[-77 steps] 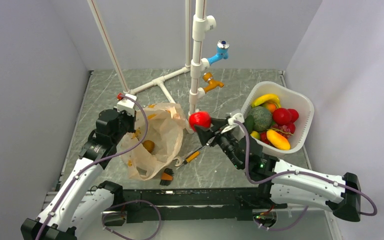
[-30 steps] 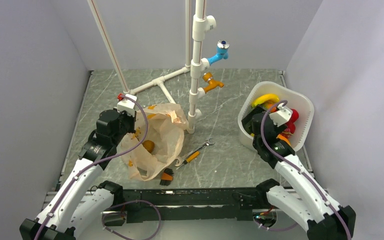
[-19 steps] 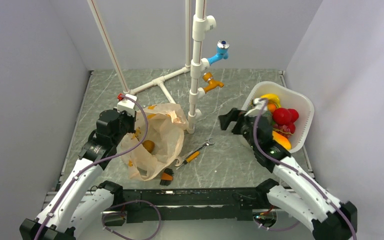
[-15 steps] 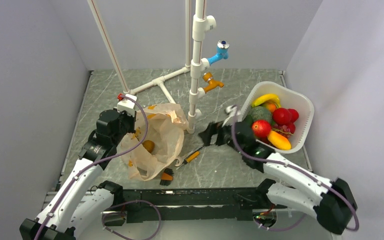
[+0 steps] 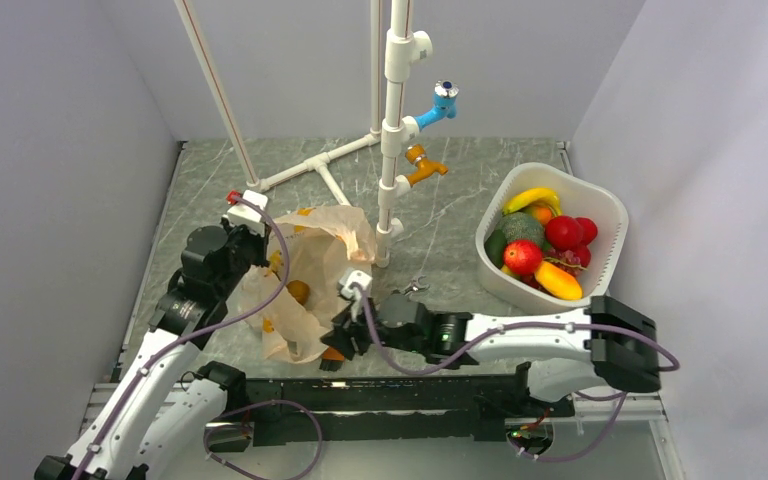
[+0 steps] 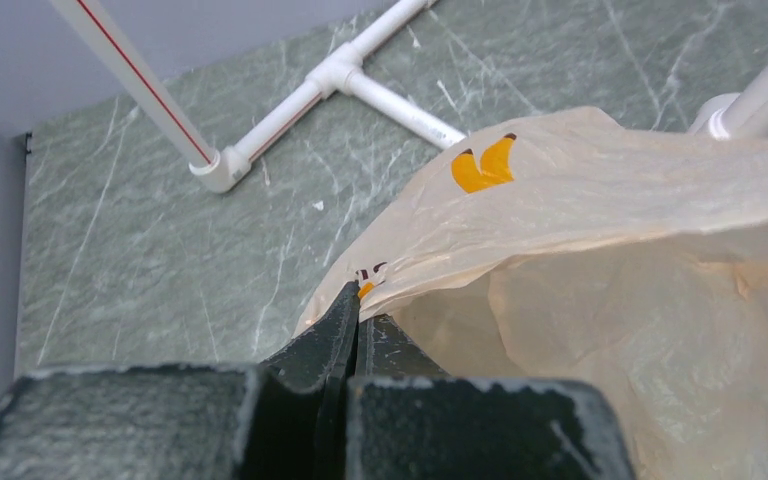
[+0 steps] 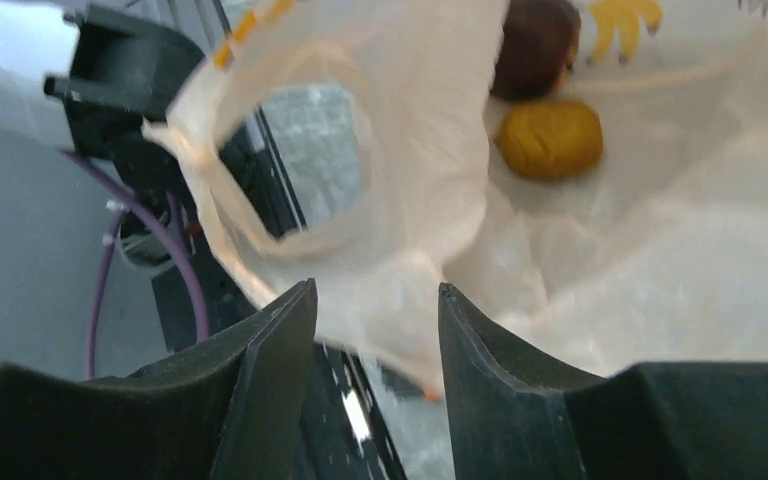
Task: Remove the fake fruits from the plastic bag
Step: Take out the fake fruit from the plastic bag.
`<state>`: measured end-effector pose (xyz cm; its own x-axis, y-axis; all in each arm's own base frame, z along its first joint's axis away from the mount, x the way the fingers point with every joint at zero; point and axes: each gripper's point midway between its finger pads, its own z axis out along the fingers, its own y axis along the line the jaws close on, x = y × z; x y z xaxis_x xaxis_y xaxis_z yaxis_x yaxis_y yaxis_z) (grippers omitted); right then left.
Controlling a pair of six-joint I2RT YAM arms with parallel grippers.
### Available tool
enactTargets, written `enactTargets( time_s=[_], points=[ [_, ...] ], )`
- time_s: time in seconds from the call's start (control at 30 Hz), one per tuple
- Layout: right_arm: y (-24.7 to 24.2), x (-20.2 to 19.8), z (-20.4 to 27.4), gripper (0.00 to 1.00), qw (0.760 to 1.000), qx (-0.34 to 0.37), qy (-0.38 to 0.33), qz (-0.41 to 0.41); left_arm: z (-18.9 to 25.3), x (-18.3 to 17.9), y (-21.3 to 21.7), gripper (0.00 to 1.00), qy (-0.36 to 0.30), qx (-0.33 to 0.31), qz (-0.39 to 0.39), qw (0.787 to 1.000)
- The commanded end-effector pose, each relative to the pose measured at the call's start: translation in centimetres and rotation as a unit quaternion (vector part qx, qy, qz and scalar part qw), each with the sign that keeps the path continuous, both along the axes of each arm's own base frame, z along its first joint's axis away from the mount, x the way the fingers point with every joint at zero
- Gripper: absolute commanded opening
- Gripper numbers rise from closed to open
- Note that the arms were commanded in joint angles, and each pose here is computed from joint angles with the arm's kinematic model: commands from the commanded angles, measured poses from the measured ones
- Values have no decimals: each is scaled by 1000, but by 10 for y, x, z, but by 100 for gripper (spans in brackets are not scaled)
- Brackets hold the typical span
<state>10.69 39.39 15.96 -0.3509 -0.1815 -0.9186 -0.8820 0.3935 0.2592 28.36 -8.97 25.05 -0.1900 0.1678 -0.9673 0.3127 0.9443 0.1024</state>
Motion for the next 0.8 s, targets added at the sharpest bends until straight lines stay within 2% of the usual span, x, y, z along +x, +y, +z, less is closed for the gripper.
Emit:
enactTargets(
  time_s=[0.0, 0.2, 0.47, 0.63, 0.77],
  points=[
    [41, 27, 52, 51, 995, 39, -82, -45, 21, -3, -10, 0, -50, -11, -32, 998],
    [64, 95, 27, 51, 975, -30, -136, -176, 23, -8, -19, 0, -60, -7, -56, 997],
    [87, 139, -25, 50, 952, -101, -156, -243, 21, -9, -22, 0, -65, -2, -66, 996],
    [101, 136, -43, 51, 961, -107, -145, -210, 18, -6, -21, 0, -55, 4, -59, 997],
    [111, 111, -50, 62, 981, -69, -125, -128, 16, -5, -20, 0, -50, 7, -56, 997]
  ],
)
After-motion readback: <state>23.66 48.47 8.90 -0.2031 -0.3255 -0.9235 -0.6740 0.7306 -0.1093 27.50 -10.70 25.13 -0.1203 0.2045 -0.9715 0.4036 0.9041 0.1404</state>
